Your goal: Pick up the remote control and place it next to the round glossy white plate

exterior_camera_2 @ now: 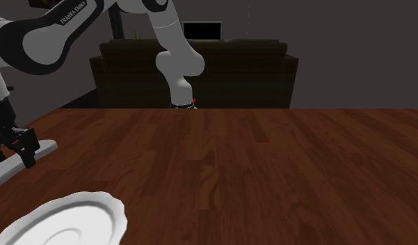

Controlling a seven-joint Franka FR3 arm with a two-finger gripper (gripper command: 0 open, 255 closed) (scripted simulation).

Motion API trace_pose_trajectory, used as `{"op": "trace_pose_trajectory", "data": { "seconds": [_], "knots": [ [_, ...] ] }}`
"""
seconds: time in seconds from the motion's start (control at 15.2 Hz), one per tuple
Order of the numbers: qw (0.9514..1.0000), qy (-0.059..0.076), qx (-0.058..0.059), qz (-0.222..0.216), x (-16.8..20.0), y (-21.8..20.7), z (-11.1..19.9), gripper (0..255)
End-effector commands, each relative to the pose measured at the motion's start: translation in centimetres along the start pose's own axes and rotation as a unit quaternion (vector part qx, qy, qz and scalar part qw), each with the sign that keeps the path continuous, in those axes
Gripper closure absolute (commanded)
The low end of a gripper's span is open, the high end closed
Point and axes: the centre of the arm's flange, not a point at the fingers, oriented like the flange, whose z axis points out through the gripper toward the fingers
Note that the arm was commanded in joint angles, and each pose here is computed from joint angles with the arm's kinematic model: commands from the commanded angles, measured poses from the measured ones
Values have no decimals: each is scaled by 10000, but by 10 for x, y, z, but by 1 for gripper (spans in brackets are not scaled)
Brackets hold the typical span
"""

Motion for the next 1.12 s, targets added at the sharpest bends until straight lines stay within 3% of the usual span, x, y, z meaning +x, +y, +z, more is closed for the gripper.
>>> {"op": "trace_pose_trajectory", "data": {
  "seconds": [0.0,0.07,0.13,0.46,0.73,1.06],
  "knots": [
    [10000,3,-1,0,0,0,0,255],
    [10000,3,-1,0,0,0,0,255],
    [10000,3,-1,0,0,0,0,0],
    [10000,3,-1,0,0,0,0,0],
    [10000,3,-1,0,0,0,-50,0],
    [10000,3,-1,0,0,0,-50,0]
  ]
}}
